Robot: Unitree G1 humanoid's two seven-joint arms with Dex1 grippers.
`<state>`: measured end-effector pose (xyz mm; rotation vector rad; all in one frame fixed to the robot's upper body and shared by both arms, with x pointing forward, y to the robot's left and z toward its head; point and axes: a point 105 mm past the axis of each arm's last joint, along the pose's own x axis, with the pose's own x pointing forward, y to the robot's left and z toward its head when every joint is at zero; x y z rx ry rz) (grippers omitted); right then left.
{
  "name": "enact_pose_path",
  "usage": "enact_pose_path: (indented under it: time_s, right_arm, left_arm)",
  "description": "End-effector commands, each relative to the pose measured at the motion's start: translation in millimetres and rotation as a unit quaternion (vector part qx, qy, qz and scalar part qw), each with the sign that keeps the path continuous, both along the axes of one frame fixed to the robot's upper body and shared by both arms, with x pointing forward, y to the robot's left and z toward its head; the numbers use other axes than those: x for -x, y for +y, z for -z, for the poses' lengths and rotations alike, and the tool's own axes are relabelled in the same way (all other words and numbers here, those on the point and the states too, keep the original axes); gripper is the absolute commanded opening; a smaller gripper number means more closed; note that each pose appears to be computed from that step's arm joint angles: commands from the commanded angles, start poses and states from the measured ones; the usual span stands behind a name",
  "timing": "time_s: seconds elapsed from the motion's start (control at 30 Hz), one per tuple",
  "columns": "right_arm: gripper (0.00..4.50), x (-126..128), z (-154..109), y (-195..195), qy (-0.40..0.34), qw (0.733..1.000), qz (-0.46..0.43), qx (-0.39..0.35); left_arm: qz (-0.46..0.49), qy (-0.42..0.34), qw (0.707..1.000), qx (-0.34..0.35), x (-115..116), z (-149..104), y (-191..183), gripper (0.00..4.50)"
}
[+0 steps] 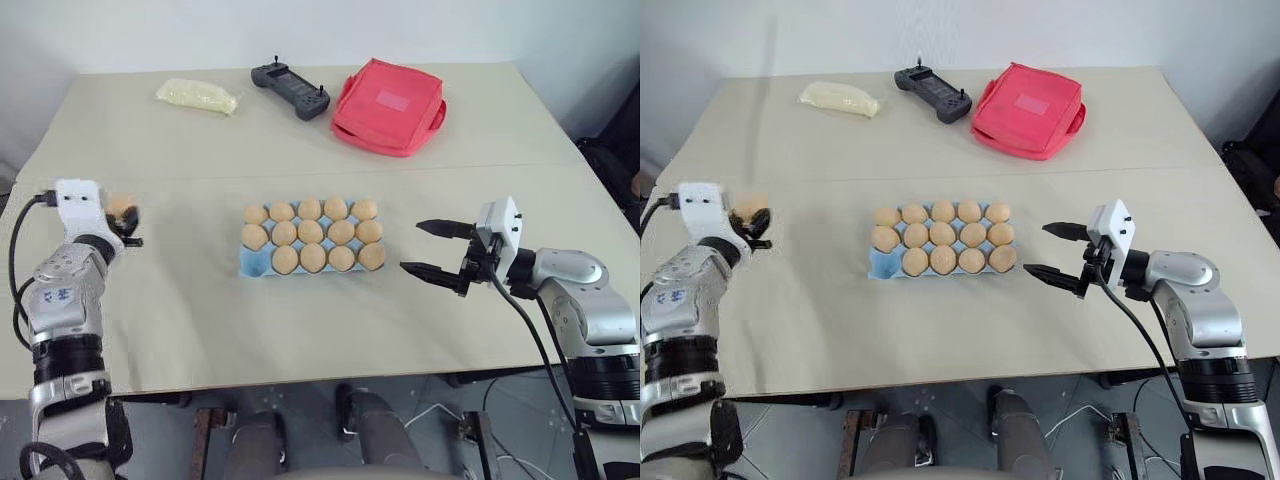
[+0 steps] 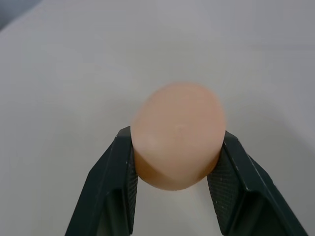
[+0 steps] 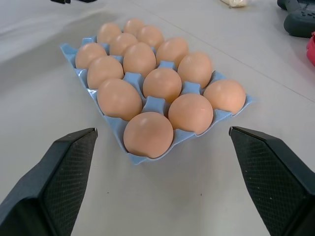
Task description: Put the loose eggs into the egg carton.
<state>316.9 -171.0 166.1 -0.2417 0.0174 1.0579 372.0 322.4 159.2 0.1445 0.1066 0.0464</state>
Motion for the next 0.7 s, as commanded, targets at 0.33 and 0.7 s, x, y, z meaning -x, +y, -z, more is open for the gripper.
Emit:
enact_pose_path:
  time_s: [0.33,0.7]
  right_arm:
    - [4.5,4,-15,-1,-0.031,0.999,-0.015,-0.008]
    - [4.5,5,-13,-1,-0.031,0.999,-0.006,-0.01]
  left_arm:
    - [0.36,-0.069,0.93,0.009,47,-39,-116,1.59]
    - [0.442,-0.013,0.897,0.002,48,-16,-135,1.59]
